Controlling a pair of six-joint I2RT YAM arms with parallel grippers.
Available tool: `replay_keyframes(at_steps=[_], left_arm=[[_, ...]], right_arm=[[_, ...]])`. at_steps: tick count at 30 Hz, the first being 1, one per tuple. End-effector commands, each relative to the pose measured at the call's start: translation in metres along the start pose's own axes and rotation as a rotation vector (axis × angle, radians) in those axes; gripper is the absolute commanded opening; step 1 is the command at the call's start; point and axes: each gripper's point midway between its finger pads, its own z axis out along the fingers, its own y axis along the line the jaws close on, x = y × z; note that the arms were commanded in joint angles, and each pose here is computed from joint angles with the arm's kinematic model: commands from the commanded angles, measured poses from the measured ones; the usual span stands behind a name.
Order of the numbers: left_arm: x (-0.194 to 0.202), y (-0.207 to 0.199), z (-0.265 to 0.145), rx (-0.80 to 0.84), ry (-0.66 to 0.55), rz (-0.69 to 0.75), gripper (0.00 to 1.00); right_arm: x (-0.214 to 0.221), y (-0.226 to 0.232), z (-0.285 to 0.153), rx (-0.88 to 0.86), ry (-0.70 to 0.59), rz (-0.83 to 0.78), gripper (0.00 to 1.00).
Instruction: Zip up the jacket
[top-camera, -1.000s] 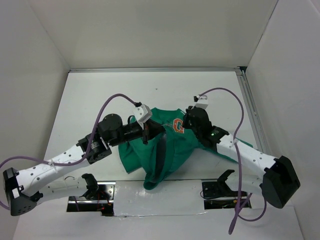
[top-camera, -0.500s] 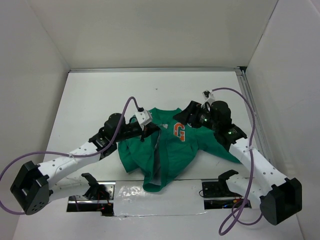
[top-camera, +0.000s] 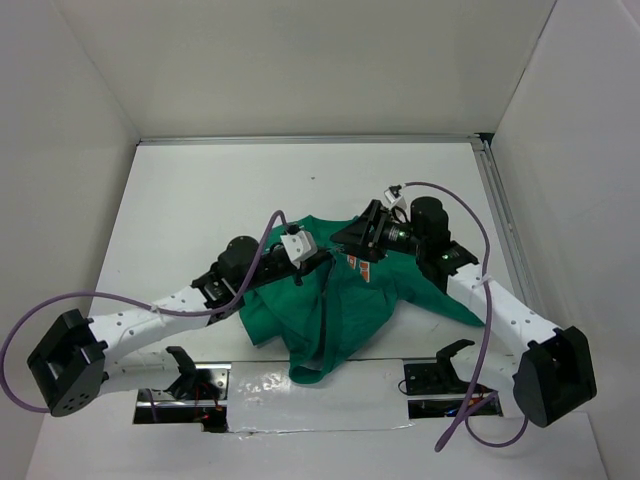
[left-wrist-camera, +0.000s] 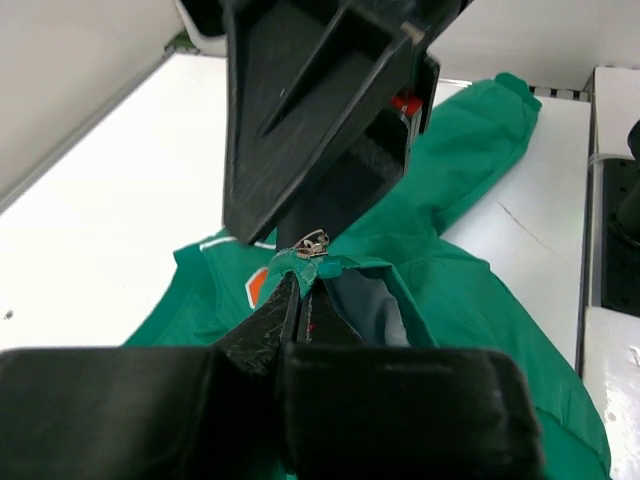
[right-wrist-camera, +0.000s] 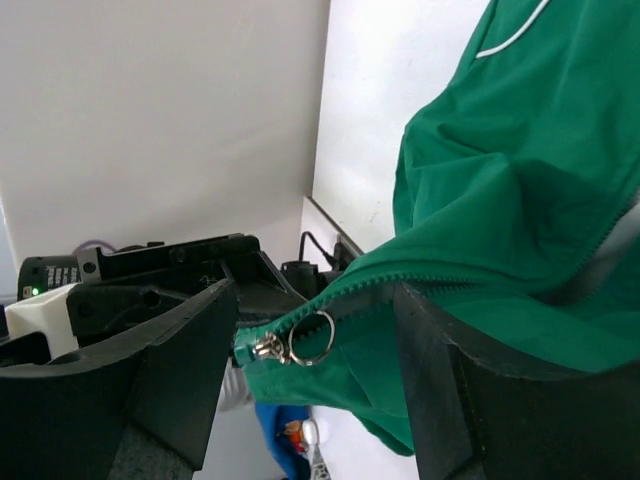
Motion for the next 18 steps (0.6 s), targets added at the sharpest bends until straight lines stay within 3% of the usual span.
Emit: replay_keyframes(at_steps=[1, 14, 18], left_arm=[[-0.033, 0.008, 0.008, -0.056, -0.120, 0.089, 0.00], [-0.019, 0.023, 0.013, -0.158, -0.081, 0.064, 0.00], [-0.026, 0.014, 0.010, -0.128, -0.108, 0.069, 0.00]], right_arm=[[0.003, 0.023, 0.003, -0.083, 0.020, 0.012, 0.69], [0.006, 0.033, -0.005, -0.056, -0.036, 0.011, 0.59], [0.005, 0.031, 0.000, -0.035, -0.037, 0.014, 0.50]])
